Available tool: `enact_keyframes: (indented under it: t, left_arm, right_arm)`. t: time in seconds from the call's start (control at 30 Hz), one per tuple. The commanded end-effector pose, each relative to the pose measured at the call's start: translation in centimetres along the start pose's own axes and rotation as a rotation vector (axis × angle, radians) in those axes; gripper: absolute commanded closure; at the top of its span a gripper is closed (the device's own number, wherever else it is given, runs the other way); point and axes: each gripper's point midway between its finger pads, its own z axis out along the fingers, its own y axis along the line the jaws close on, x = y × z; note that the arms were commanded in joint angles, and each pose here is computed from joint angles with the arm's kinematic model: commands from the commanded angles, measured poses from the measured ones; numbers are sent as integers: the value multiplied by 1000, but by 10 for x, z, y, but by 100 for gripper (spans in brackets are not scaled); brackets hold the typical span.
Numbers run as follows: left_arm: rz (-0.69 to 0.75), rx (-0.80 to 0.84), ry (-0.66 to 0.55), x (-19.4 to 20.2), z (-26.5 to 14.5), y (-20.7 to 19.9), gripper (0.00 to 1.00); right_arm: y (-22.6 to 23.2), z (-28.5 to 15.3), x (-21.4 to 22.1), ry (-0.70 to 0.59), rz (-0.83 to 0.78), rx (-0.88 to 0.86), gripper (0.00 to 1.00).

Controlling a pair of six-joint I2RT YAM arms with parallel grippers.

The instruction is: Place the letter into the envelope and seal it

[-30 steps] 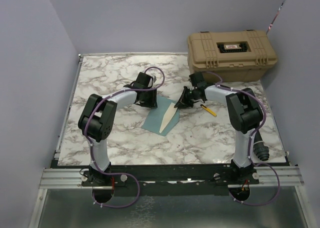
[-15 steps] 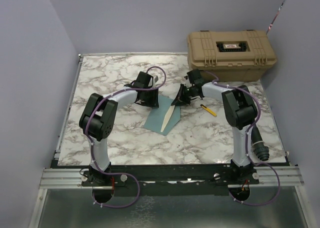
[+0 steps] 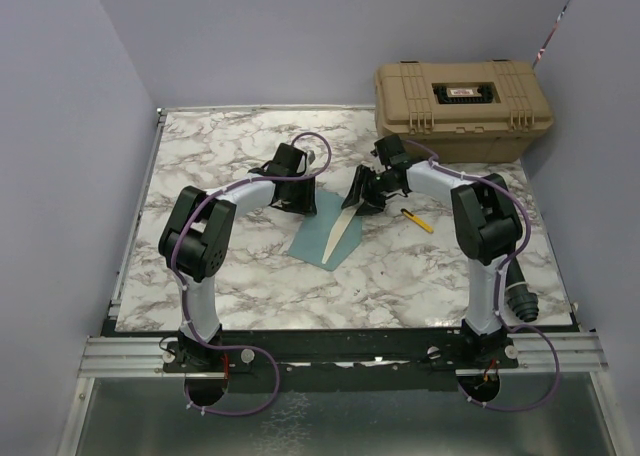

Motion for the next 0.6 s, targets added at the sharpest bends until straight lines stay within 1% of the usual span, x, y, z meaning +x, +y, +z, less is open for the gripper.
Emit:
enact_keyframes:
  t: [0.0, 0.07, 0.2, 0.3, 0.5, 0.57]
  left_arm:
    - [-29, -68, 138, 43, 16, 18, 63]
    - [-32, -64, 141, 44, 17, 17, 63]
    - [-40, -56, 148, 46, 18, 16, 64]
    - [-41, -55, 149, 46, 18, 16, 65]
    - [-45, -56, 157, 50, 18, 16, 65]
    - [-48, -60, 156, 50, 18, 17, 65]
  right_arm:
    - [-2, -18, -13, -73, -35, 42, 45]
    - [-1, -20, -13, -85, -30, 39, 46]
    - [-1, -18, -9, -66, -17, 34, 66]
    - [-6, -12, -5, -48, 8, 46, 74]
    - [-17, 1, -2, -23, 41, 79, 76]
    - [-19, 1, -1, -19, 46, 90, 75]
